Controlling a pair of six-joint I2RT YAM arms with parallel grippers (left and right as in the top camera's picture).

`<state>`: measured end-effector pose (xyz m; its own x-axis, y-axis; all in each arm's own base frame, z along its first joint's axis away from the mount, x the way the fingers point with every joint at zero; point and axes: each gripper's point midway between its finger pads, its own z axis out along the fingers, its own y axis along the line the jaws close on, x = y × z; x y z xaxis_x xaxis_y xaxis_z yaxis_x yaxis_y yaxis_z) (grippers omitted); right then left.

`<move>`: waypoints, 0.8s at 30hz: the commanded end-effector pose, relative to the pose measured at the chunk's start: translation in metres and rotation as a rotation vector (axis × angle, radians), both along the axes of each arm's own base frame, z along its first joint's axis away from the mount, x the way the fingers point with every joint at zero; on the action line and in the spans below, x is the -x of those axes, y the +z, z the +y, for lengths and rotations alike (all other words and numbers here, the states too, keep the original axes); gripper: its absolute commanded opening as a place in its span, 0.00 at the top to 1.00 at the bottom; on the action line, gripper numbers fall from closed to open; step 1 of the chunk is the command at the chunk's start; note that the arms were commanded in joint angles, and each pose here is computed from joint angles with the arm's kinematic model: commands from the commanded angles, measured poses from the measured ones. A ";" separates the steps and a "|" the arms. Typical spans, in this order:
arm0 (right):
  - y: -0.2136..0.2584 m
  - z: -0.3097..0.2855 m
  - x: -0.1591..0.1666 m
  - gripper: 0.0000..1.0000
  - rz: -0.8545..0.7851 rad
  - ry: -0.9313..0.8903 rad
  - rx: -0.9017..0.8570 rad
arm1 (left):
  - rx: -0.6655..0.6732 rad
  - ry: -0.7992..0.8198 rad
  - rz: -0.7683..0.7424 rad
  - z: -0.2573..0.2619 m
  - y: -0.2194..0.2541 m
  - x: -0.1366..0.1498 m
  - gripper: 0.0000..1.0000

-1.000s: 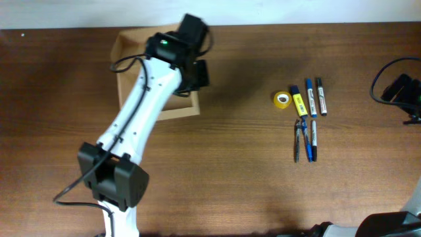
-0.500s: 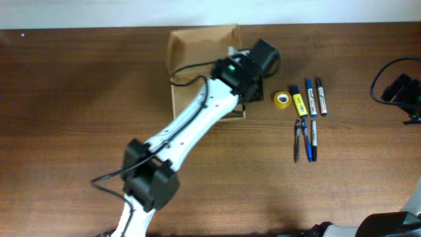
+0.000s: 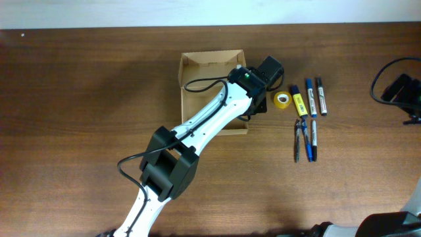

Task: Pack container
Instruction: 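Push the cardboard box rightward toward the table center with the left gripper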

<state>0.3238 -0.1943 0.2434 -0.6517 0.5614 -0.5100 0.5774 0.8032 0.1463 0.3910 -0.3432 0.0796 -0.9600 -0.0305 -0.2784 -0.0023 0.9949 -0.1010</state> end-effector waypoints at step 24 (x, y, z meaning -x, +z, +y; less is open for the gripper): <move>0.007 -0.002 -0.003 0.01 -0.020 0.001 0.001 | -0.070 -0.129 -0.169 0.008 0.094 -0.018 0.54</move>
